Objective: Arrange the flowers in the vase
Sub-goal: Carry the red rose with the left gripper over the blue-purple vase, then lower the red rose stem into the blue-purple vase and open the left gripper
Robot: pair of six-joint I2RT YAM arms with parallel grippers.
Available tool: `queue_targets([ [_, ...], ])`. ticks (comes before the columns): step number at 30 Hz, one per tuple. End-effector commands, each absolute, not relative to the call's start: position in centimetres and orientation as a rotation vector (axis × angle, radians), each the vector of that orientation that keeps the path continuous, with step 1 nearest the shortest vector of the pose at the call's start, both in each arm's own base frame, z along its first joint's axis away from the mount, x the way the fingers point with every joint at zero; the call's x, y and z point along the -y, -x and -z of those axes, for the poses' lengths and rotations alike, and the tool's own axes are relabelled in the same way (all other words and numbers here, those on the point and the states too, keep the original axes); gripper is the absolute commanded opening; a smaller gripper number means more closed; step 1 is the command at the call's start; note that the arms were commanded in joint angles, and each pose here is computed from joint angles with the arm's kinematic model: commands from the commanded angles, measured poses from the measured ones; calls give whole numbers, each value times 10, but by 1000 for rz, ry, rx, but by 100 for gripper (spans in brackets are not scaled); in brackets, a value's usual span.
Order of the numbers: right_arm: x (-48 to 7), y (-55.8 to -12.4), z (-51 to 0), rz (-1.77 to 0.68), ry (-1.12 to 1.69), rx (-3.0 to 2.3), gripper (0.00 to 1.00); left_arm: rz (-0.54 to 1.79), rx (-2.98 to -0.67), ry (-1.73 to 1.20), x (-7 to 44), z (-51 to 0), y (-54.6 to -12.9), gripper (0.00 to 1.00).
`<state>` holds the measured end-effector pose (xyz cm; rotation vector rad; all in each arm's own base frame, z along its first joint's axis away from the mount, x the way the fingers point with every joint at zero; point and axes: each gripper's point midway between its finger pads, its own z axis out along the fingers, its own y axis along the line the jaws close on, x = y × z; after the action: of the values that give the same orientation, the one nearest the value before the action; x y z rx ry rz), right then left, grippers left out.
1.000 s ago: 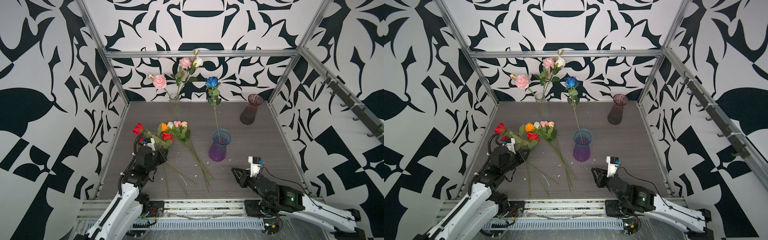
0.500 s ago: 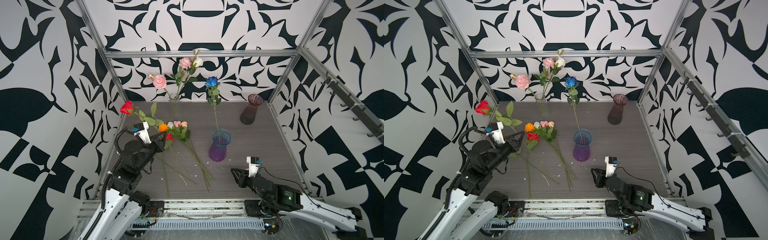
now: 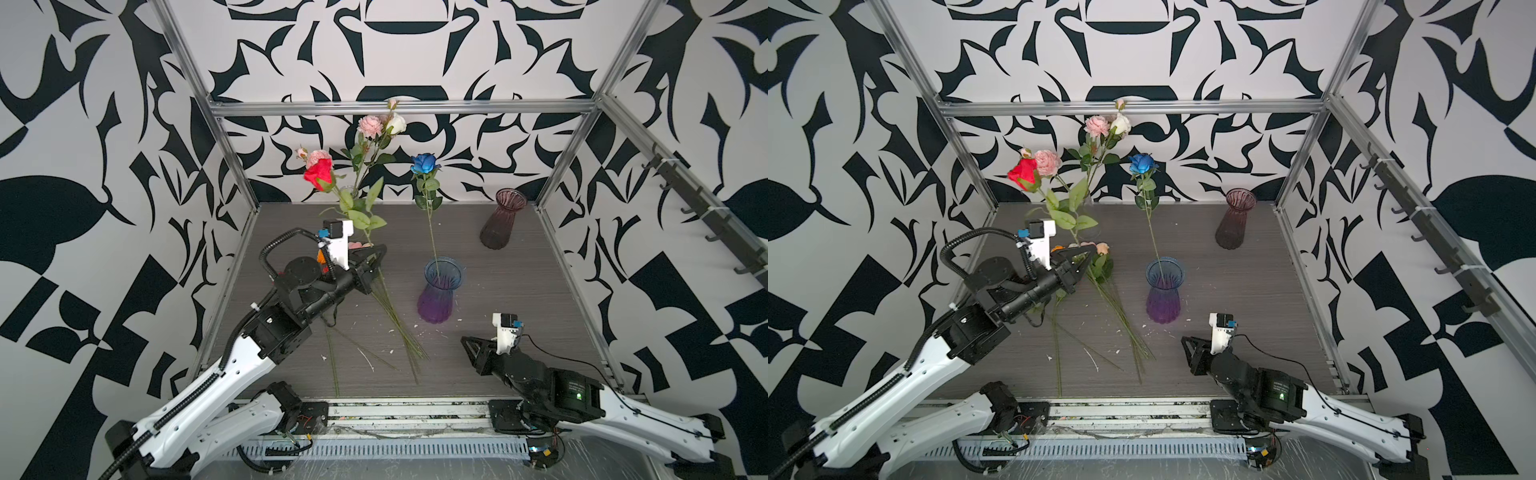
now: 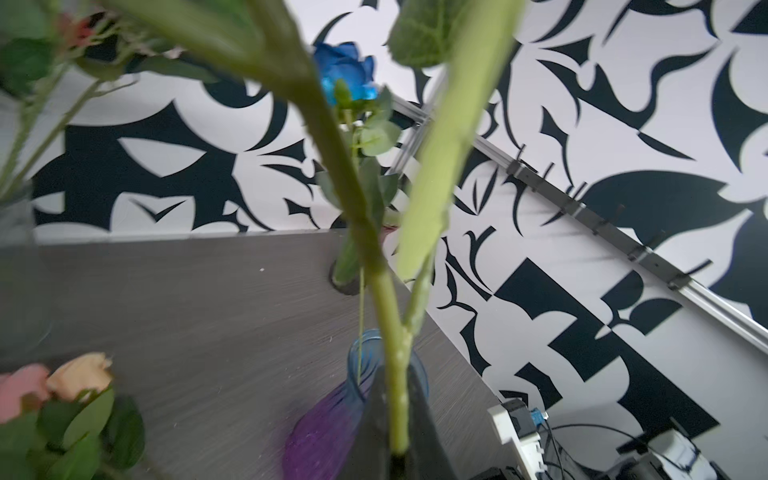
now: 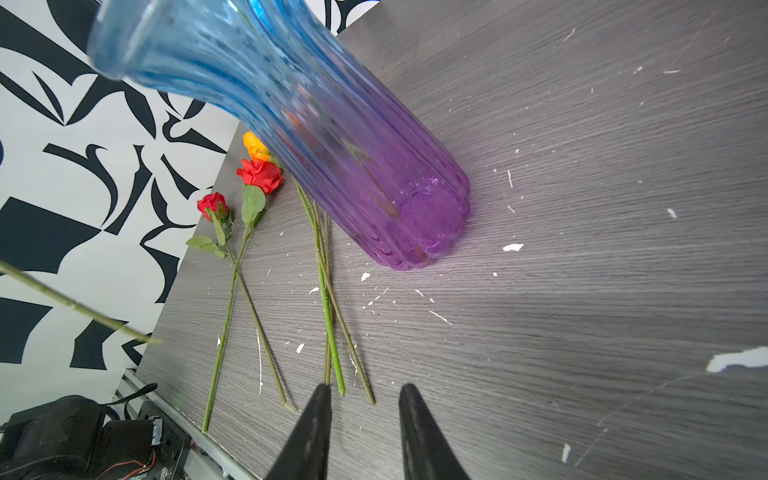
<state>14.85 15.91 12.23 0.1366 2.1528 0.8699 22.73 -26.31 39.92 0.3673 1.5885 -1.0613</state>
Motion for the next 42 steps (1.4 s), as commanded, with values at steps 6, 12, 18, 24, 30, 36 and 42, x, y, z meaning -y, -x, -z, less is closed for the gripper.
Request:
queue_targets([
  [6, -159, -152, -144, -928, -171, -2087, 32, 963, -966, -825, 313, -494, -162, 0],
  [12, -157, -151, -143, -939, -182, -2075, 32, 945, -896, -925, 335, -514, -159, 0],
  [18, -154, -151, -143, -939, -186, -2069, 32, 932, -877, -929, 346, -521, -166, 0],
  [24, -154, -151, -144, -942, -190, -2067, 32, 929, -915, -939, 358, -509, -177, 0],
  [30, -153, -152, -144, -941, -192, -2063, 31, 849, -1121, -948, 382, -463, -214, 0],
  [36, -153, -151, -143, -943, -192, -2064, 32, 778, -1337, -994, 400, -414, -241, 0],
  [42, -153, -151, -143, -943, -191, -2064, 31, 750, -1446, -1008, 408, -384, -252, 10],
])
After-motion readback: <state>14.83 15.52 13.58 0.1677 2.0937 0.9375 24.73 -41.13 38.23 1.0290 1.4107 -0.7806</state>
